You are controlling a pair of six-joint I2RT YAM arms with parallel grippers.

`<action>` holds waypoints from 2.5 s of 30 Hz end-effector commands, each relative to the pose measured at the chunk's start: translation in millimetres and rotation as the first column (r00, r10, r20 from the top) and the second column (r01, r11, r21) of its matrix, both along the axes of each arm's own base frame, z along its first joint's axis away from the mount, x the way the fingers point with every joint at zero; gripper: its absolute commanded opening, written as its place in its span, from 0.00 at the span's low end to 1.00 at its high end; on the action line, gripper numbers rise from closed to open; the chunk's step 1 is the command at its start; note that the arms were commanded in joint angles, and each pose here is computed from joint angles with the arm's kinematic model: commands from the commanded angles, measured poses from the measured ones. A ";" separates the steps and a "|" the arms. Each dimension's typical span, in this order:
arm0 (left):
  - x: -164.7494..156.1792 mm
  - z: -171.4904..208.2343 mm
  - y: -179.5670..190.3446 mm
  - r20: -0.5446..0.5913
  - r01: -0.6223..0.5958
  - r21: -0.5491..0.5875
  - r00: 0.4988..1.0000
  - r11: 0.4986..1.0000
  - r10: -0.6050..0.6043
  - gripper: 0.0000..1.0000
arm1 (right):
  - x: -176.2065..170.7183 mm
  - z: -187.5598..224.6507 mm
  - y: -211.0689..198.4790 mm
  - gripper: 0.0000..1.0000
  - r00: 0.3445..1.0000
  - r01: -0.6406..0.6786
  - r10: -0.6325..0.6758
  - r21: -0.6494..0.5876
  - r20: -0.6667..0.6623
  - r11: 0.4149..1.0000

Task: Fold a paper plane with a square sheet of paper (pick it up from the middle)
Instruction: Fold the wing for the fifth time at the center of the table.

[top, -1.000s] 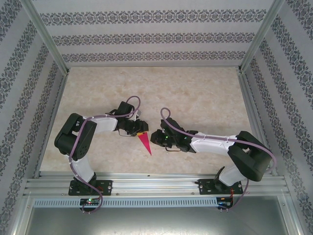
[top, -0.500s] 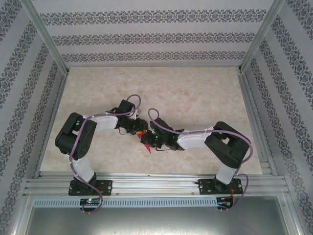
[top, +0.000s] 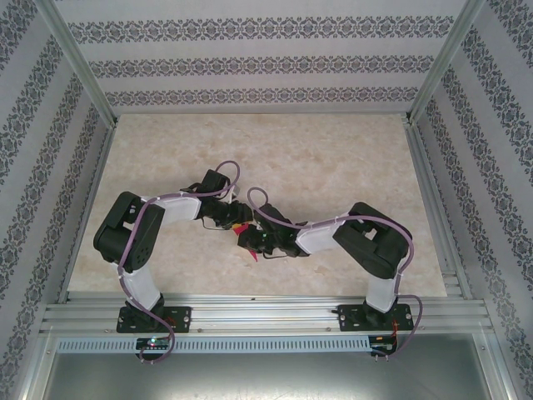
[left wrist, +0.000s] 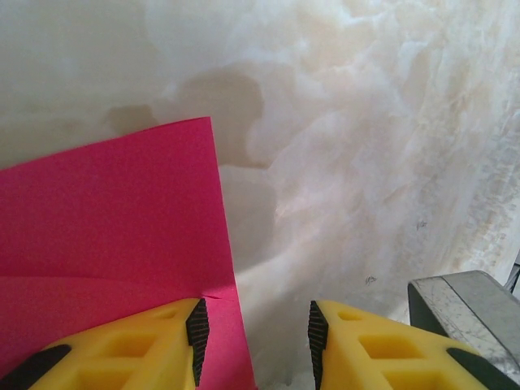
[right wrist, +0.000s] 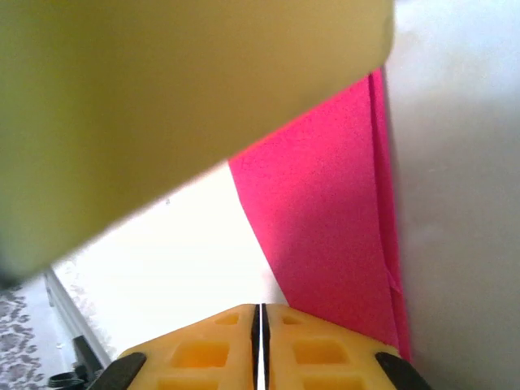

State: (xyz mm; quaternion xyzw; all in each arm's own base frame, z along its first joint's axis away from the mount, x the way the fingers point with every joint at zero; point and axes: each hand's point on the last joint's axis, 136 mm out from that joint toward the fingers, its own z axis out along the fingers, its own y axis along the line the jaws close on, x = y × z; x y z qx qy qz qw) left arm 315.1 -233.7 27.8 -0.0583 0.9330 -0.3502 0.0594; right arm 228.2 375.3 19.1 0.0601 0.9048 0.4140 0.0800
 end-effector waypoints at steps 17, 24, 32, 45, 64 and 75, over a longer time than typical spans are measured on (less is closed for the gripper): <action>-8.3 3.3 3.9 -0.004 0.019 0.021 1.000 1.000 -0.019 0.43 | -1.6 -22.3 -23.9 0.10 0.998 0.044 -0.048 -0.077 -0.051 0.996; 5.7 33.4 -0.8 0.089 0.022 -0.009 0.996 1.000 -0.021 0.47 | -22.5 -47.8 -28.9 0.05 0.991 0.031 -0.047 -0.125 -0.125 0.992; 6.1 60.3 5.2 0.163 -0.002 -0.010 0.987 1.000 0.004 0.52 | -21.2 -45.8 -30.2 0.05 0.991 0.046 -0.062 -0.130 -0.121 0.990; 23.7 2.6 38.7 0.096 -0.134 0.039 0.987 0.990 0.130 0.48 | -25.5 -48.5 -34.2 0.02 0.988 0.041 -0.062 -0.147 -0.139 0.988; 71.3 31.9 100.4 0.109 -0.266 0.013 0.959 0.964 0.263 0.50 | -25.6 -45.2 -30.8 0.00 0.988 0.040 -0.061 -0.147 -0.141 0.988; 36.1 86.2 101.8 0.137 -0.260 0.084 0.959 0.962 0.248 0.53 | 4.7 -12.0 -3.3 0.01 0.978 0.203 -0.206 -0.062 -0.038 0.977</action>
